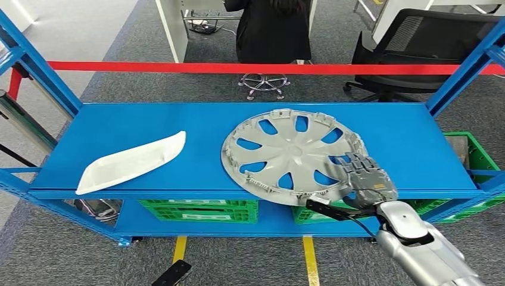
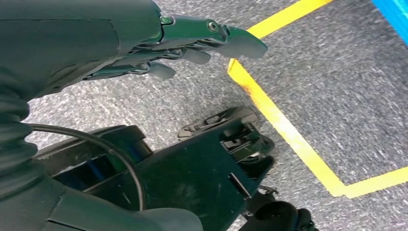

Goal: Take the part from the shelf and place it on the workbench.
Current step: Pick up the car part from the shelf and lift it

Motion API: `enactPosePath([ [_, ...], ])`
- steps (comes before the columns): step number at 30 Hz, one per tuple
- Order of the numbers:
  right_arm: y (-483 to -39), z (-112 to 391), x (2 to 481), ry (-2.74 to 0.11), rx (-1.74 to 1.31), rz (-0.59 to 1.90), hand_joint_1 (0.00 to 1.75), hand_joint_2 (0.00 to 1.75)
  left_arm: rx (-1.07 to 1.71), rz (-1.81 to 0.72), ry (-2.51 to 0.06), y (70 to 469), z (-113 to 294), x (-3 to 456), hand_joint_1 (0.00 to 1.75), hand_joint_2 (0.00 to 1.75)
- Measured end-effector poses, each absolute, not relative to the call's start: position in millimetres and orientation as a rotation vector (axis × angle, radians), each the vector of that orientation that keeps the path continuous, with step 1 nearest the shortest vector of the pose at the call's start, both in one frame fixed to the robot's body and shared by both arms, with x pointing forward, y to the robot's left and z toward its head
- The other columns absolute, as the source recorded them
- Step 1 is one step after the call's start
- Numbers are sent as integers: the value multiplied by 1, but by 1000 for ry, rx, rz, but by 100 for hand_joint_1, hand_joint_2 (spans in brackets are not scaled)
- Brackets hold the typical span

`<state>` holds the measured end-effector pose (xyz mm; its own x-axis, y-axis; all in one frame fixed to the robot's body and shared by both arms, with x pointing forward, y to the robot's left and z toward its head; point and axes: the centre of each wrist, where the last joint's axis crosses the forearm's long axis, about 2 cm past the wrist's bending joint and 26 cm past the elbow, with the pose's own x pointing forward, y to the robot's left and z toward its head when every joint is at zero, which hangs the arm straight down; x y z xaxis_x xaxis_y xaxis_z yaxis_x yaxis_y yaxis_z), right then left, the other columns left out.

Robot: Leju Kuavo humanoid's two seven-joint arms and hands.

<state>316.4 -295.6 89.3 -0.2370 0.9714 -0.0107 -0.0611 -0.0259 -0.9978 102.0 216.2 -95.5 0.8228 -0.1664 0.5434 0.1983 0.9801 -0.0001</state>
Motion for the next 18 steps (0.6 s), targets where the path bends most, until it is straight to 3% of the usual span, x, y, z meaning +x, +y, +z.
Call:
enactPosePath([
  [18,-253,79,343,-1367,-840,1516,0,175,-61,-212,-579,216,-95,106,0,175],
])
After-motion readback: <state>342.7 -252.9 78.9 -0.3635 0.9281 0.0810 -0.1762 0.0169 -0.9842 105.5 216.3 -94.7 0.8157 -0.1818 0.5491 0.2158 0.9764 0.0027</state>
